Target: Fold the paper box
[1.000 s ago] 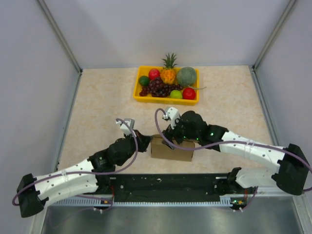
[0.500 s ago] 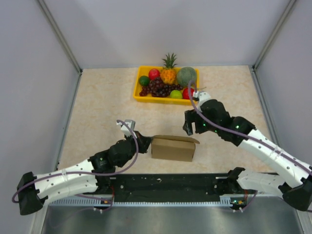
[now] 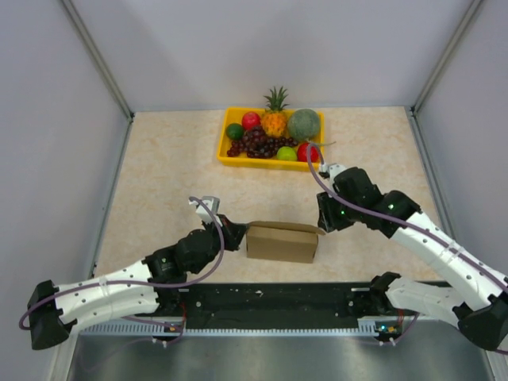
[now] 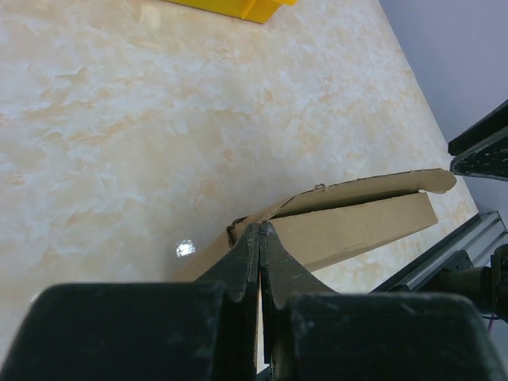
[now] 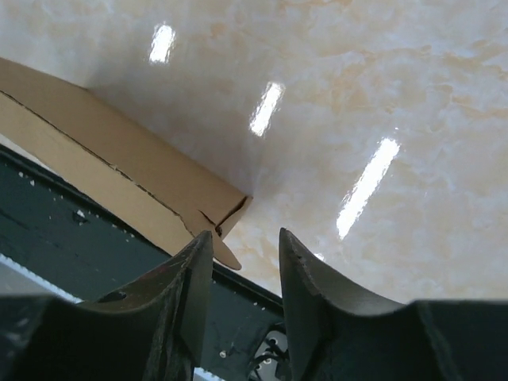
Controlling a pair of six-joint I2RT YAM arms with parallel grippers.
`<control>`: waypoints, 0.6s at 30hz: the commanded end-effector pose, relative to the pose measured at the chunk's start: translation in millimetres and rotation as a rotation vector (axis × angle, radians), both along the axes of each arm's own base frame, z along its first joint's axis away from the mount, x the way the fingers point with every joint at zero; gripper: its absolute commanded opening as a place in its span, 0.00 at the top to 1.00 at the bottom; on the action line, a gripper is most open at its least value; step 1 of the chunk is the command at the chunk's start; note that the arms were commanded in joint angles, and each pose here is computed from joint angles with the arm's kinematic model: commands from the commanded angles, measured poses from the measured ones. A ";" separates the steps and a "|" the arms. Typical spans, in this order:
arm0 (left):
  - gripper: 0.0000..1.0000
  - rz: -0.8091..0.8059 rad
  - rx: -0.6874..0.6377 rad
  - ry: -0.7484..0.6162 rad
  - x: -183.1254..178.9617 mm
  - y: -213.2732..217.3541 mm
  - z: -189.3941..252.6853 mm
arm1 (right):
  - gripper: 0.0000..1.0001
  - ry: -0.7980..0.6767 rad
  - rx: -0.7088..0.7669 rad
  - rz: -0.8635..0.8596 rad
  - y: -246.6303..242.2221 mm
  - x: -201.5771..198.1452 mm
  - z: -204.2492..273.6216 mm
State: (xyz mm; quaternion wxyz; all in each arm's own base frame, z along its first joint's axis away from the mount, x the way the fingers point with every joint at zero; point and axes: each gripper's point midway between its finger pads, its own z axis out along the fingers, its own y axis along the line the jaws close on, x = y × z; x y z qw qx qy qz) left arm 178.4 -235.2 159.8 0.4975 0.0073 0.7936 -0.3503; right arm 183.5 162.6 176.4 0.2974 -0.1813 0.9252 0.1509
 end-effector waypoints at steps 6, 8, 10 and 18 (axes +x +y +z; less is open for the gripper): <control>1.00 -0.025 0.153 0.075 -14.5 17.6 -48.0 | 0.70 0.034 0.074 0.099 17.3 -7.2 3.9; 1.00 -0.026 0.153 0.077 -14.9 17.8 -48.7 | 0.68 0.014 0.083 0.094 15.1 -7.8 10.5; 1.00 -0.029 0.157 0.075 -14.8 17.1 -48.6 | 0.63 0.003 0.096 0.089 13.4 -10.4 16.6; 1.00 -0.033 0.153 0.080 -14.7 13.9 -47.8 | 0.67 0.087 0.128 0.137 18.2 -30.1 9.5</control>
